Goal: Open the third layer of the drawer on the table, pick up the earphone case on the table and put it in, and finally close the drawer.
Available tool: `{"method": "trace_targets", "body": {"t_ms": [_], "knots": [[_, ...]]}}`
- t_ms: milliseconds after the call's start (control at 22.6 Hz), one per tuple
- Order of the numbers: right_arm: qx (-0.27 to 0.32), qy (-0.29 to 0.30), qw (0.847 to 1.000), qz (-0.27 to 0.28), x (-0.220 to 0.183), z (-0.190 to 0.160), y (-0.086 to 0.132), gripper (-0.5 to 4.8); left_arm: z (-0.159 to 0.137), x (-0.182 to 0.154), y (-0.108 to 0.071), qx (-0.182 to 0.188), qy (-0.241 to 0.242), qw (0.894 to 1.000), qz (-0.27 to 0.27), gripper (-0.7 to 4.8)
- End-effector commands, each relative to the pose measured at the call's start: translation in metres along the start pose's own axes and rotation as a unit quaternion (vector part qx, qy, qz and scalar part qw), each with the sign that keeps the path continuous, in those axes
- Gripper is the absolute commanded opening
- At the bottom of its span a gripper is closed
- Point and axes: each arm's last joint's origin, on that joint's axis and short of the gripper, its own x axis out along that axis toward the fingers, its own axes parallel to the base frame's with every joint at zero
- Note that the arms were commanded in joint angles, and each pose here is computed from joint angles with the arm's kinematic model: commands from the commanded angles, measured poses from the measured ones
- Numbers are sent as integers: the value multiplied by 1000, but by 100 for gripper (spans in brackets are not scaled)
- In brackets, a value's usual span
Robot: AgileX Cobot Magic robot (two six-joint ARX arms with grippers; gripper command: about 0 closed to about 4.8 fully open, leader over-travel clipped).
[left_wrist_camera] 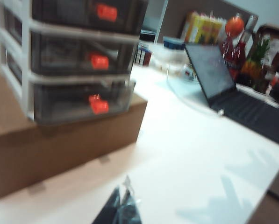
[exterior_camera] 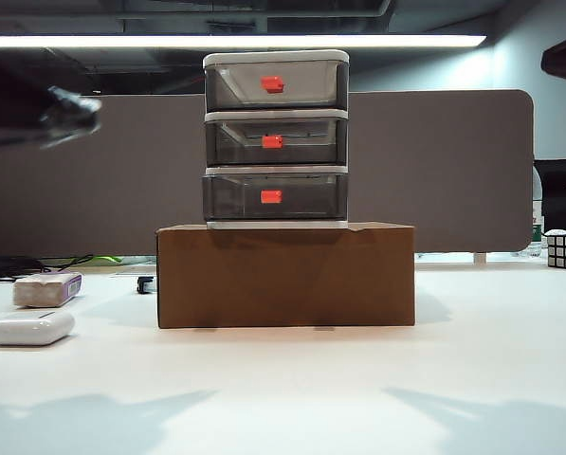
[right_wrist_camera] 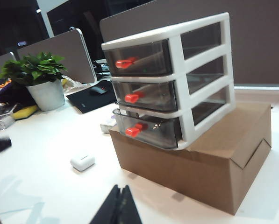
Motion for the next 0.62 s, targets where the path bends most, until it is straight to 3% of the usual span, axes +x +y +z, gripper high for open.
{"method": "trace_targets", "body": {"t_ms": [44,177,355,621], "knots": [[5,32,999,-4,1,0,2,-5,9,8,-1,-14,-58,997,44,-5],[-18,59,998,-18,6,10,3,-5,5,24,0,-2,-19,998,67,23],[-50,113,992,-38,30,31,0,-5,4,73,-4,4,3,996,88,183],[-47,138,989,-7,70,43,-5,-5,-11,117,-9,6,19,995,95,185]]}}
